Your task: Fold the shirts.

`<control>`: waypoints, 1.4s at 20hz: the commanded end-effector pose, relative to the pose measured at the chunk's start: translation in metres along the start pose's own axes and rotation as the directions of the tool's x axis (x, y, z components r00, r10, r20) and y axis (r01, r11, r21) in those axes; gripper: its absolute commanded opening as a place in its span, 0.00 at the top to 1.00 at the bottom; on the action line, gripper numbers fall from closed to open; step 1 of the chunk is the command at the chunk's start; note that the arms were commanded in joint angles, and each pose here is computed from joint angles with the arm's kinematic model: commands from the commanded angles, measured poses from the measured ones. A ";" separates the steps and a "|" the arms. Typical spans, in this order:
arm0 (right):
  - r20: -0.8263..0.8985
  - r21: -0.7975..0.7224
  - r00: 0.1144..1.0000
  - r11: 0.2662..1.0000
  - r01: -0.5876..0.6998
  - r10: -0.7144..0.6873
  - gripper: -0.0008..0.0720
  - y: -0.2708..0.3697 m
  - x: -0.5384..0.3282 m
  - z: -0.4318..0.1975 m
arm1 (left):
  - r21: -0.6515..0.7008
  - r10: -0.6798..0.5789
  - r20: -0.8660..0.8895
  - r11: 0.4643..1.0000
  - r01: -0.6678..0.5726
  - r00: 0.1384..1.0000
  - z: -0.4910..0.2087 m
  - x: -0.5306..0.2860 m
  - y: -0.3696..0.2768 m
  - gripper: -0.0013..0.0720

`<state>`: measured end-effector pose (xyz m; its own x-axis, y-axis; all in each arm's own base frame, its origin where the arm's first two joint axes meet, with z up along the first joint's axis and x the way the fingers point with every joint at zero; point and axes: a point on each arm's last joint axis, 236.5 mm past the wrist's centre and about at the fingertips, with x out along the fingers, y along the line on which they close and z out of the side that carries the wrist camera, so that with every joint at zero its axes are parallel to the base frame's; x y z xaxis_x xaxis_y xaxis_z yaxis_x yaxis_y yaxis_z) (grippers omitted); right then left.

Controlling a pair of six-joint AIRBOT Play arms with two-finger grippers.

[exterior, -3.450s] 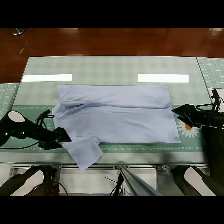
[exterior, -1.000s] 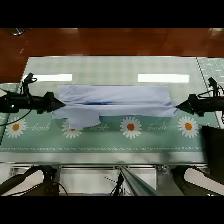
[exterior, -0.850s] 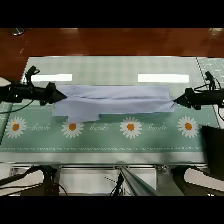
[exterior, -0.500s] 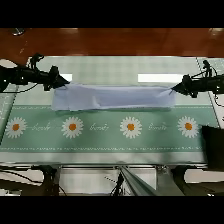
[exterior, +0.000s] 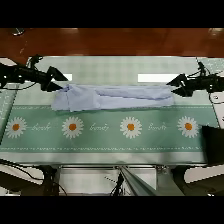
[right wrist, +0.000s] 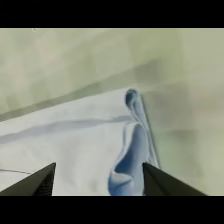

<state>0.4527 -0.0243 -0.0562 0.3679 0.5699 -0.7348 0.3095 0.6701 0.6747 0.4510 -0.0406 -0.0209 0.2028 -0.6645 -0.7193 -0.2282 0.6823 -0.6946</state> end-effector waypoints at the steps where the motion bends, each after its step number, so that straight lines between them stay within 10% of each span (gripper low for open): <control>1: -0.047 0.043 0.998 0.998 0.035 -0.033 0.12 -0.035 -0.034 -0.009 | -0.063 0.207 -0.016 0.976 -0.207 0.978 -0.018 -0.071 0.062 0.02; 8: -0.105 0.068 0.994 0.998 -0.017 0.025 0.12 -0.035 0.003 -0.027 | 0.025 0.102 0.440 0.992 -0.126 0.892 -0.020 -0.096 0.021 0.02; 13: -0.159 0.031 0.986 0.999 -0.037 0.042 0.14 -0.007 0.048 -0.041 | 0.199 -0.022 0.275 0.979 -0.034 0.961 -0.080 -0.014 -0.043 0.03; 14: -0.170 0.016 0.985 0.999 -0.034 0.036 0.30 -0.004 0.051 -0.044 | 0.236 -0.029 0.240 0.971 -0.029 0.970 -0.089 0.001 -0.054 0.03; 16: -0.185 -0.039 0.981 0.997 -0.059 0.051 0.95 0.007 0.043 -0.049 | 0.285 -0.033 0.199 0.958 -0.026 0.980 -0.102 0.023 -0.070 0.04; 17: -0.178 -0.073 0.983 0.995 -0.067 0.053 0.96 0.013 0.032 -0.049 | 0.306 -0.033 0.177 0.952 -0.023 0.984 -0.109 0.033 -0.075 0.37; 18: -0.162 -0.118 0.985 0.990 -0.073 0.053 0.96 0.021 0.015 -0.048 | 0.321 -0.033 0.155 0.947 -0.019 0.987 -0.115 0.041 -0.080 0.96; 28: 0.122 -0.504 0.991 0.864 0.015 0.054 0.96 0.147 -0.144 -0.138 | 0.540 -0.079 0.064 0.841 0.032 0.995 -0.171 0.182 -0.190 0.95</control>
<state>0.3577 0.0383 0.0981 0.4157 0.5700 -0.7087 -0.1056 0.8042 0.5849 0.3729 -0.2845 -0.0022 0.3385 -0.6719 -0.6588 0.3062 0.7406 -0.5981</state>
